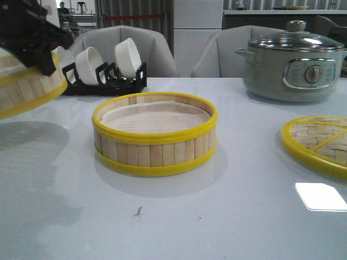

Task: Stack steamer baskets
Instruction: 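Lift the bamboo basket with the left gripper over the middle basket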

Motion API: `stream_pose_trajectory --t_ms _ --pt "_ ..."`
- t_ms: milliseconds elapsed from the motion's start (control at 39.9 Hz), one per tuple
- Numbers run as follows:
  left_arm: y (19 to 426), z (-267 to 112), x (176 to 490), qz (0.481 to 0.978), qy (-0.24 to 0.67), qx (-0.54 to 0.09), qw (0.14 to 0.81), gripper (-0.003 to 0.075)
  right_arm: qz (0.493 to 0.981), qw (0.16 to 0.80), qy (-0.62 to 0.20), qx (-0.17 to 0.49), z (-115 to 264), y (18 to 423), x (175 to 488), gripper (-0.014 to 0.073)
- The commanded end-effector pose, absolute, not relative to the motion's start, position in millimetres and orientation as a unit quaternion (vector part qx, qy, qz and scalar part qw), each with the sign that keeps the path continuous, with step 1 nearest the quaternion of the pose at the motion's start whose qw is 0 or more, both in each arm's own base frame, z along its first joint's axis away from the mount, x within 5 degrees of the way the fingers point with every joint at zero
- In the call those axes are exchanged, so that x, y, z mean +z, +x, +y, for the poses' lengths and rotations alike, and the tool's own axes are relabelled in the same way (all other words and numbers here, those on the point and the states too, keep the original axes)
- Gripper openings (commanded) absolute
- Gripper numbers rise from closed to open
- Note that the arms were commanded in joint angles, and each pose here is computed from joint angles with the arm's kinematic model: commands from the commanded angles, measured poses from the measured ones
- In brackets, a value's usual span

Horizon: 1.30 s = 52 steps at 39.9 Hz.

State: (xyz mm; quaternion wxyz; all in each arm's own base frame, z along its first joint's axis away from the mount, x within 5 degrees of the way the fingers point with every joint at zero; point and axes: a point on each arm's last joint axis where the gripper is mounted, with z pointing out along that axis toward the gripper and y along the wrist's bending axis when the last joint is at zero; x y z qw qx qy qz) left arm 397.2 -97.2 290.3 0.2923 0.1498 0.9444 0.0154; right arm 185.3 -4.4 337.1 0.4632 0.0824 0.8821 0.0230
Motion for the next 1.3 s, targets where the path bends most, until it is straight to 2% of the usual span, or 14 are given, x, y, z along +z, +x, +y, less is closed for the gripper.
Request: stream_pose_trajectory --t_ms 0,276,502,728,1003,1279 --pt "386.5 -103.3 353.3 0.913 0.158 0.015 0.377 0.0093 0.856 0.511 0.071 0.019 -4.6 187.8 355.3 0.0414" --pt "365.3 -163.3 380.1 0.888 0.224 -0.019 0.401 0.0093 0.856 0.511 0.072 0.020 -4.6 187.8 355.3 0.0414" --pt "326.6 -237.5 381.9 0.852 0.313 -0.067 0.415 0.0094 0.855 0.513 0.072 0.020 -4.5 187.9 355.6 0.0414" --pt "304.3 -280.5 371.4 0.833 0.359 -0.100 0.409 0.0094 0.855 0.513 0.072 0.020 -4.5 187.9 355.6 0.0414" --pt "307.8 -300.7 340.8 0.843 0.376 -0.098 0.373 0.0094 0.856 0.512 0.072 0.020 -4.5 187.9 355.5 0.0414" --pt "309.7 -304.8 331.2 0.849 0.374 -0.105 0.358 0.0094 0.856 0.512 0.072 0.020 -4.6 187.8 355.3 0.0414"
